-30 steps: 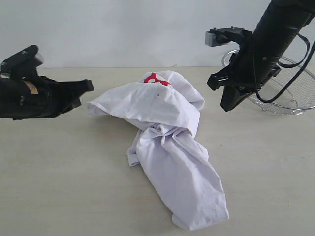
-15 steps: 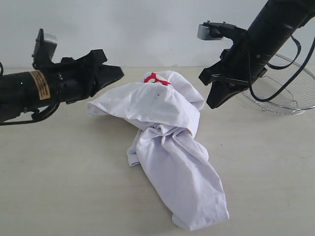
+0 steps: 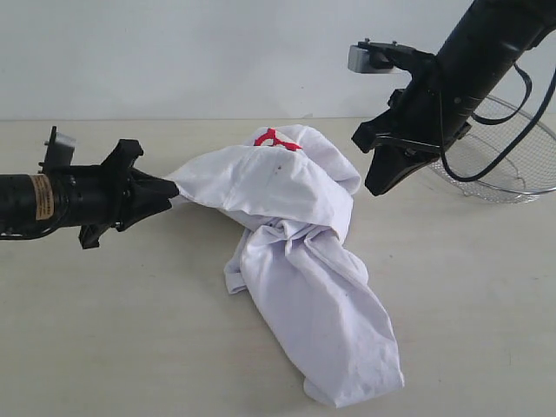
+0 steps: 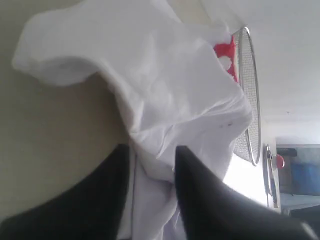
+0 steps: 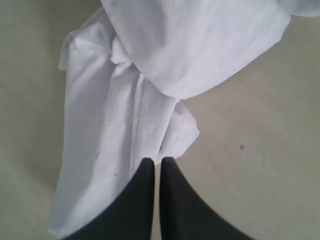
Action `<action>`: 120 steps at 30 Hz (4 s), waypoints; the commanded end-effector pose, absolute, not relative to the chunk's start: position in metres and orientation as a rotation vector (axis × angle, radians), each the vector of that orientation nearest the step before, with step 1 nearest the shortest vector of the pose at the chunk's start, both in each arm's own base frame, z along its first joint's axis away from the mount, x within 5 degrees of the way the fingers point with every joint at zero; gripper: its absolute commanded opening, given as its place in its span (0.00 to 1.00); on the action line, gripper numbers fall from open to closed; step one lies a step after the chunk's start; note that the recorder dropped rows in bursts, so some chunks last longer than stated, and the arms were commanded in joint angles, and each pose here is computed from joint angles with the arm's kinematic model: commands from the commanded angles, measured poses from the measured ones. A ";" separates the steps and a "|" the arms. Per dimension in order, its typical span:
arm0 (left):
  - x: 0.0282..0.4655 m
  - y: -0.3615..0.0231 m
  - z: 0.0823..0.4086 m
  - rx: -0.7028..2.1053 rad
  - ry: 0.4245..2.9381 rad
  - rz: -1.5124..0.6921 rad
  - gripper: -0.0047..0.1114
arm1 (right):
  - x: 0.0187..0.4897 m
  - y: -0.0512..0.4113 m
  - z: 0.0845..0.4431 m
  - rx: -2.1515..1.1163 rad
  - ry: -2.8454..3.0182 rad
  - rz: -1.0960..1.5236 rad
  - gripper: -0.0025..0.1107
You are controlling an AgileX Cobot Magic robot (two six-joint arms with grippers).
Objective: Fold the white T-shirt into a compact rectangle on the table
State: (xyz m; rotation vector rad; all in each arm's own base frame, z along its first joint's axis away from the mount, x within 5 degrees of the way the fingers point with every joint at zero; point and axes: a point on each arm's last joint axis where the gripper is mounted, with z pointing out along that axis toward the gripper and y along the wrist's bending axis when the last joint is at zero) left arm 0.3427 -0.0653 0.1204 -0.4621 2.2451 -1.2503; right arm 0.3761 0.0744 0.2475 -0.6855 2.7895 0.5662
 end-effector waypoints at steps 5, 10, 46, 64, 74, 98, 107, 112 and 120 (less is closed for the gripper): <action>0.360 -0.078 0.129 -0.499 2.258 -1.201 0.76 | 0.377 0.075 0.254 -0.683 2.751 0.558 0.02; 0.379 -0.100 0.127 -0.513 2.247 -1.244 0.74 | 0.377 0.075 0.254 -0.681 2.749 0.555 0.02; 0.393 -0.018 0.261 0.085 1.913 -1.254 0.08 | 0.382 0.078 0.256 -0.659 2.685 0.581 0.02; 0.351 0.061 0.270 0.032 2.072 -1.191 0.08 | 0.396 0.137 0.209 -0.869 2.544 0.737 0.02; 0.323 0.059 0.208 -0.286 2.218 -1.259 0.08 | 0.416 0.137 0.216 -0.679 2.401 0.645 0.28; 0.303 0.061 0.164 -0.527 2.339 -1.080 0.08 | 0.434 0.151 0.131 -0.668 2.578 0.569 0.52; 0.303 0.063 0.164 -0.534 2.338 -1.064 0.08 | 0.429 0.138 0.124 -0.757 2.695 0.381 0.53; 0.305 0.064 0.165 -0.536 2.335 -1.043 0.08 | 0.418 0.139 0.123 -0.727 2.815 0.451 0.52; 0.319 0.071 0.180 -0.485 2.291 -1.010 0.08 | 0.401 0.134 0.121 -0.864 2.978 0.463 0.15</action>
